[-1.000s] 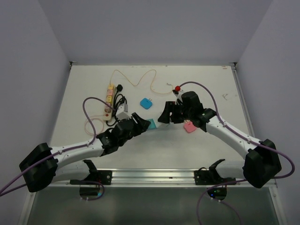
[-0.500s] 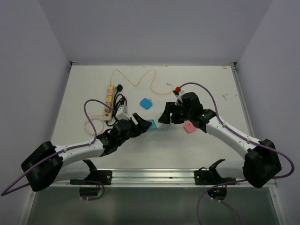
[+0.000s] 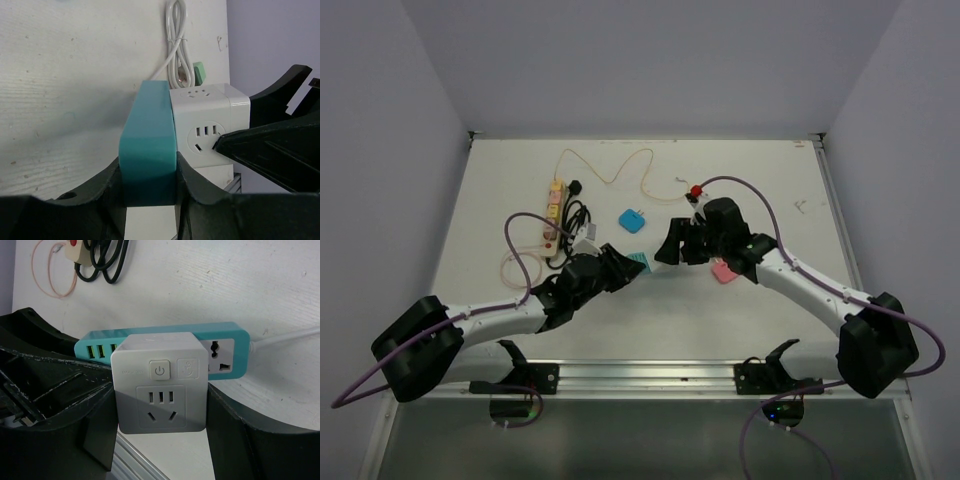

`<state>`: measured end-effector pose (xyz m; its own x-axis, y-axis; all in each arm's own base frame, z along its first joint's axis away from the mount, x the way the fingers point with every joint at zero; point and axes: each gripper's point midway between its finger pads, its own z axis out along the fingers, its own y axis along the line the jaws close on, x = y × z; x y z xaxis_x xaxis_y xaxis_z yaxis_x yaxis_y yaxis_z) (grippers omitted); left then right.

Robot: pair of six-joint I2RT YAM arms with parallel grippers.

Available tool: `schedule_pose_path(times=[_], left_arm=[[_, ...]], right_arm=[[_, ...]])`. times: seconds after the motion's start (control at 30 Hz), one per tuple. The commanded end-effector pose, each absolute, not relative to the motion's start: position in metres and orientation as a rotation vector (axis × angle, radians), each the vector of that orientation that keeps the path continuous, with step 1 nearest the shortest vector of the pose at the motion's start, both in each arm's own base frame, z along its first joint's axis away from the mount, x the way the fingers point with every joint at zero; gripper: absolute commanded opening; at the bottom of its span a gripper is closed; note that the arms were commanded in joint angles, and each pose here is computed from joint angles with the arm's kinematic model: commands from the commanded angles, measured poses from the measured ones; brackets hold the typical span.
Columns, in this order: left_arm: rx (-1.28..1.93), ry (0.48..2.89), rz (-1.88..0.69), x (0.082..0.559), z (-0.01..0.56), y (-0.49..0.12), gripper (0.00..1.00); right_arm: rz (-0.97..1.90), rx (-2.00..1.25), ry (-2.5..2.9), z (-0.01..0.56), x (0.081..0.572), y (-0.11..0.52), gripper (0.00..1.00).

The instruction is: Pull the plug off the socket

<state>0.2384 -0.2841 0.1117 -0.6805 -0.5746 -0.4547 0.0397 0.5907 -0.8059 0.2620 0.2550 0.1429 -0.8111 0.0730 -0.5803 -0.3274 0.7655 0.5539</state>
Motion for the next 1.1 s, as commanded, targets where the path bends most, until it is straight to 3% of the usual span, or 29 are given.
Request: schedule_pose_path(times=[0.0,0.43,1.07], left_arm=[[-0.375,2.226,-0.956,0.223,0.074,-0.271,0.0],[-0.389,2.32,-0.649,0.226,0.053,-0.248,0.0],[-0.589,2.353,-0.408,0.218,0.007,-0.182,0.0]], right_arm=[[1.015,-0.184,2.112,0.212,0.291,0.278,0.0],[0.879,-0.292,2.139,0.234,0.294,0.303,0.0],[0.976,-0.035,1.934,0.268,0.299,0.24,0.0]])
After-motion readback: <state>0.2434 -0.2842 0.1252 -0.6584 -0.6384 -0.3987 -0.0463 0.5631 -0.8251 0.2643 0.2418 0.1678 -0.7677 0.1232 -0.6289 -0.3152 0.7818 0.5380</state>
